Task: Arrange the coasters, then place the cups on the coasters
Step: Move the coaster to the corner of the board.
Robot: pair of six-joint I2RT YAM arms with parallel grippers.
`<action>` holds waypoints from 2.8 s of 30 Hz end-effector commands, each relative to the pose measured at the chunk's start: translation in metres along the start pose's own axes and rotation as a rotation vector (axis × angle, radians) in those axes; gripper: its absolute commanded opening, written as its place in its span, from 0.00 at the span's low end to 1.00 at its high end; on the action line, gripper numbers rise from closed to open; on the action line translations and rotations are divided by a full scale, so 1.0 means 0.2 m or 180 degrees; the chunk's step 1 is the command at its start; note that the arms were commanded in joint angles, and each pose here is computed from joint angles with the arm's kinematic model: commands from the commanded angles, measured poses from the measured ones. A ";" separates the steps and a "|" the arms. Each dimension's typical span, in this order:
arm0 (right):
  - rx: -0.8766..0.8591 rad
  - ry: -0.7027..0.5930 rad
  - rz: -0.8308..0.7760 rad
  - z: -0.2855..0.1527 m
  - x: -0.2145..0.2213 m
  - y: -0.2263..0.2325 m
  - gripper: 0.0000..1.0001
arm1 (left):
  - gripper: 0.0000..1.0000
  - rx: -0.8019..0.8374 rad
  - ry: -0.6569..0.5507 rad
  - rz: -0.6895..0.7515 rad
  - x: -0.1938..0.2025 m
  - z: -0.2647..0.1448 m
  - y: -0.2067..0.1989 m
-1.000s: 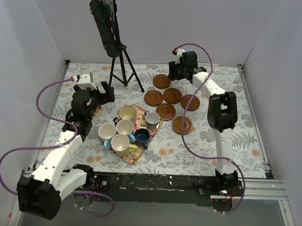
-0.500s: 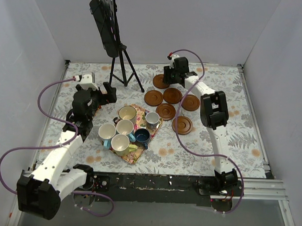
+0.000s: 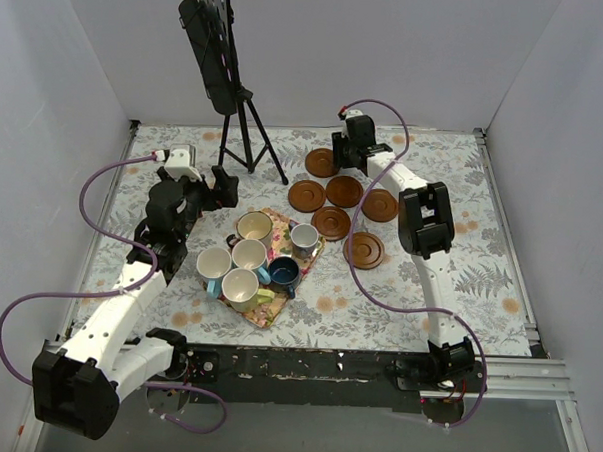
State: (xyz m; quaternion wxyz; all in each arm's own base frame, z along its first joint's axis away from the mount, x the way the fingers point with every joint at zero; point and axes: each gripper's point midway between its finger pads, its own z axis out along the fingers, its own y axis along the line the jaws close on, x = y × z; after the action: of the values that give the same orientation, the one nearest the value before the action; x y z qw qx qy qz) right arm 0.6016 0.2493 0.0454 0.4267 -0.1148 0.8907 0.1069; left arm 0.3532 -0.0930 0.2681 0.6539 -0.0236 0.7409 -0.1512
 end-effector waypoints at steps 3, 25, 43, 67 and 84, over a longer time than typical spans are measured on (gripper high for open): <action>0.0060 0.0035 -0.0071 0.02 -0.03 0.01 0.48 | 0.98 0.0126 -0.0069 0.0066 -0.03 -0.02 -0.04; 0.0883 0.0243 0.0251 -0.15 0.13 -0.32 0.30 | 0.98 0.0194 -0.0022 0.0080 0.00 -0.02 -0.08; 0.0308 -0.0282 0.0228 -0.22 -0.23 -0.22 0.64 | 0.98 0.0254 0.0019 0.0085 0.02 -0.02 -0.11; 0.0474 0.0076 0.0000 -0.03 -0.03 -0.28 0.66 | 0.98 0.0309 0.0057 0.0117 0.04 -0.01 -0.12; 0.0702 0.0419 0.0334 -0.15 0.16 -0.55 0.38 | 0.98 0.0334 0.0099 0.0117 0.06 -0.01 -0.13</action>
State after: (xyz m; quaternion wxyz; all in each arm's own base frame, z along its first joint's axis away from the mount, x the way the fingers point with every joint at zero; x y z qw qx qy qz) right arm 0.6089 0.1864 0.0330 0.4080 -0.0665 0.9089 0.0550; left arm 0.3472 -0.1164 0.2631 0.6432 0.0155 0.7453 -0.1750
